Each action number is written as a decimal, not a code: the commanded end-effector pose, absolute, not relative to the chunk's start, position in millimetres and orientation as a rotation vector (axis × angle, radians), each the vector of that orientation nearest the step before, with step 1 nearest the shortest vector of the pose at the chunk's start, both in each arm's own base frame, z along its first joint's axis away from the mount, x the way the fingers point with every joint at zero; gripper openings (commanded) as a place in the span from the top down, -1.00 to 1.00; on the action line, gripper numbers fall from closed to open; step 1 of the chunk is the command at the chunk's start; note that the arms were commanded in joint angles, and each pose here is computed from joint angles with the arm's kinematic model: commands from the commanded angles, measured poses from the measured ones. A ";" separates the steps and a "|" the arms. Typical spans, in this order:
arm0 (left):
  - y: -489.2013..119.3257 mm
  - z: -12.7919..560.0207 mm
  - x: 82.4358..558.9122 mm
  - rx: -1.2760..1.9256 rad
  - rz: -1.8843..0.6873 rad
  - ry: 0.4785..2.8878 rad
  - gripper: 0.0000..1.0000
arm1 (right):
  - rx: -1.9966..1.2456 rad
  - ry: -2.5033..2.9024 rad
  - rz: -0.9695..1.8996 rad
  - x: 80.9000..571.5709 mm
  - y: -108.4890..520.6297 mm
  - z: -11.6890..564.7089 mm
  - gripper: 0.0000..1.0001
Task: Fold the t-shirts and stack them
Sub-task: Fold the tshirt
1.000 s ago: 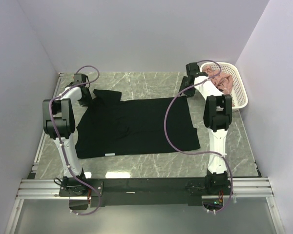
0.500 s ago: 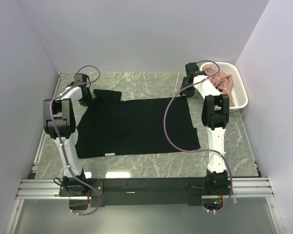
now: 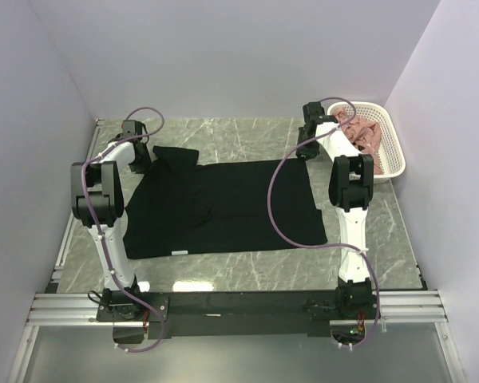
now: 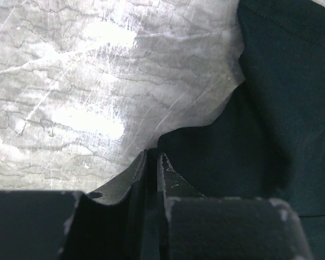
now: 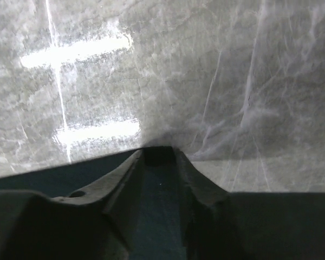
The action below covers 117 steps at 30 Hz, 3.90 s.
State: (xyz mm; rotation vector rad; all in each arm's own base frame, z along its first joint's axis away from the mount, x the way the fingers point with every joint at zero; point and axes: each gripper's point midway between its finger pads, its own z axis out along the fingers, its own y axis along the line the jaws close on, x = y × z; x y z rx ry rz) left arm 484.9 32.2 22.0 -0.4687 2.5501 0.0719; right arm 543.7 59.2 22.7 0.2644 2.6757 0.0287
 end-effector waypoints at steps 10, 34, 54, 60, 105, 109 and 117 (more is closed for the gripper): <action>18.1 -22.0 455.7 -0.432 0.059 2.710 0.72 | 0.145 2.731 0.039 541.9 57.4 10.4 0.56; 19.6 43.8 471.4 -0.414 0.009 2.527 0.99 | 0.180 2.512 0.139 537.9 59.4 104.5 1.00; 28.8 95.6 446.8 -0.421 -0.017 2.433 0.99 | 0.255 2.490 0.185 490.8 42.7 128.2 1.00; 39.4 108.1 433.7 -0.461 -0.025 2.399 0.99 | 0.278 2.491 0.200 473.6 38.1 129.4 1.00; 43.4 60.9 334.6 -0.676 0.076 2.503 0.99 | 0.543 2.611 0.198 374.9 17.0 44.4 1.00; 42.1 45.3 327.6 -0.705 0.081 2.544 0.99 | 0.560 2.630 0.189 371.9 15.9 33.0 1.00; 39.6 36.7 319.9 -0.748 0.077 2.571 0.99 | 0.554 2.625 0.201 375.2 17.7 32.3 0.99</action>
